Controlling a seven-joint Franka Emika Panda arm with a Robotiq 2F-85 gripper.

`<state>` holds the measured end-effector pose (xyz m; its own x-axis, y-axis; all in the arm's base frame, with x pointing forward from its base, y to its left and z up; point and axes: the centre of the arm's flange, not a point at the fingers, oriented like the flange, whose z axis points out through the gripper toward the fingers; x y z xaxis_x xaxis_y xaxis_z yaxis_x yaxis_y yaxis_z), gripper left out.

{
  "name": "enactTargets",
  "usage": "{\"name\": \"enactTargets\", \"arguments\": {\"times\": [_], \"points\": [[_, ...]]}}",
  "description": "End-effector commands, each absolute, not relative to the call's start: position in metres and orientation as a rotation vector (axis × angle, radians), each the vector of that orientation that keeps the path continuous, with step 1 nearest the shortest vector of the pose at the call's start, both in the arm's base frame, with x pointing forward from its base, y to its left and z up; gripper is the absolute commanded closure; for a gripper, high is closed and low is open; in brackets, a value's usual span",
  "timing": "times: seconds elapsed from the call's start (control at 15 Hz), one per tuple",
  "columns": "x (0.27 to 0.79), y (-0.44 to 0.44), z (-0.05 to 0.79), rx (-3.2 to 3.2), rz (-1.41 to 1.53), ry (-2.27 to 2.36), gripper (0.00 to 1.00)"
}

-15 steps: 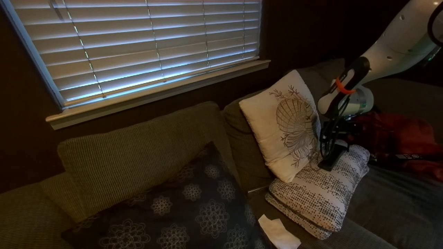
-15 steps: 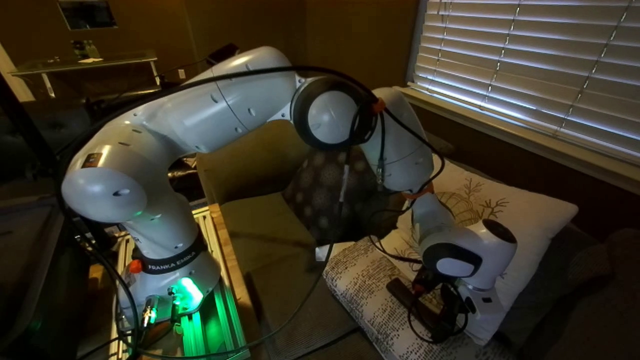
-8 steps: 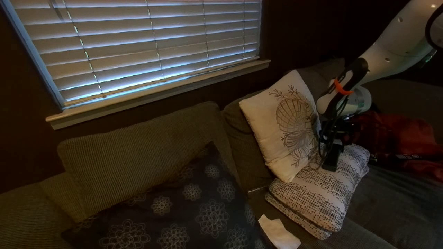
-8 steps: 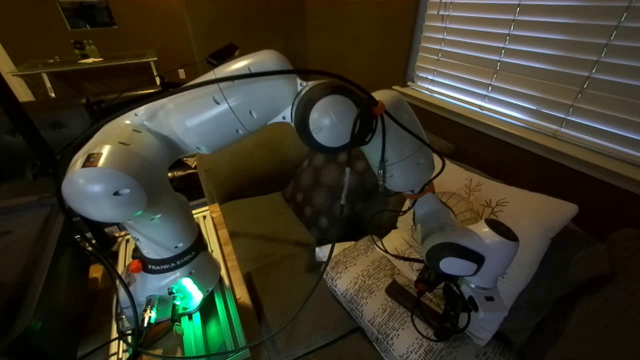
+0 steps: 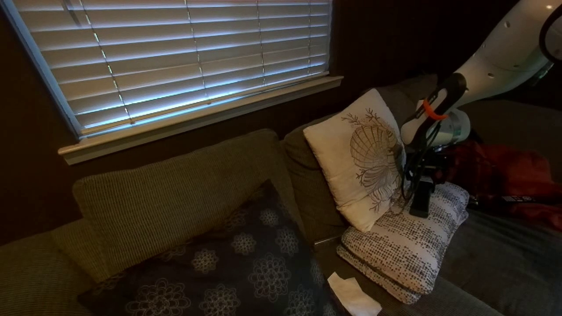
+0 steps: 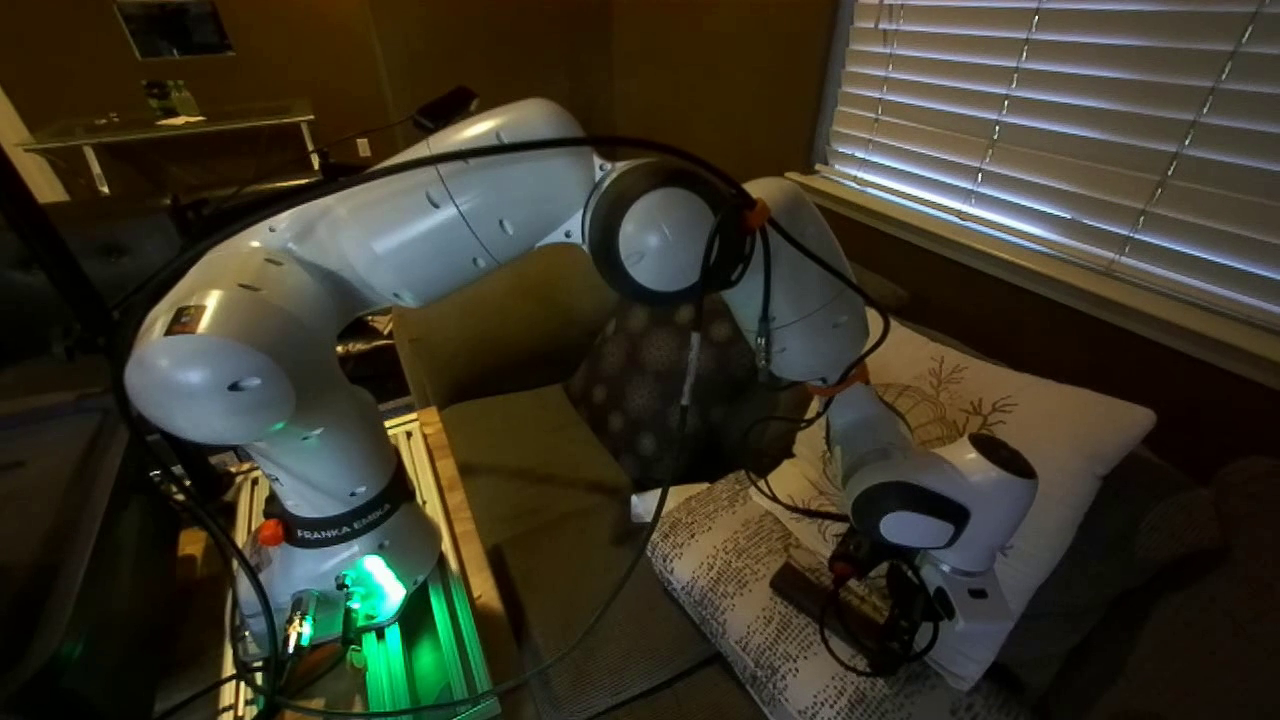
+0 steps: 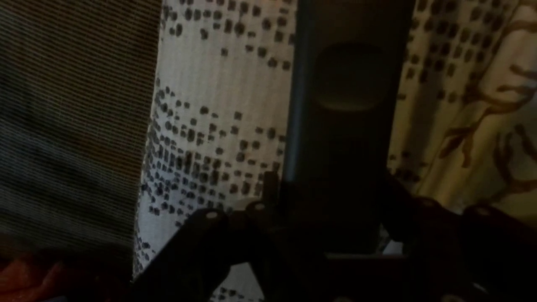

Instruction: Move the remote forward

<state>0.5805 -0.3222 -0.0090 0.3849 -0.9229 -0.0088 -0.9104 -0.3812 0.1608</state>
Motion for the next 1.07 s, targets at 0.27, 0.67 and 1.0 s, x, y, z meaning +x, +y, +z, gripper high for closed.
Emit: {"name": "enactTargets", "arguments": {"times": [0.27, 0.67, 1.0], "points": [[0.575, -0.284, 0.041, 2.395, -0.101, -1.773, 0.68], [0.573, -0.267, 0.068, 2.451, -0.16, -1.797, 0.68], [0.566, -0.25, 0.084, 2.308, -0.082, -1.768, 0.68]]}}
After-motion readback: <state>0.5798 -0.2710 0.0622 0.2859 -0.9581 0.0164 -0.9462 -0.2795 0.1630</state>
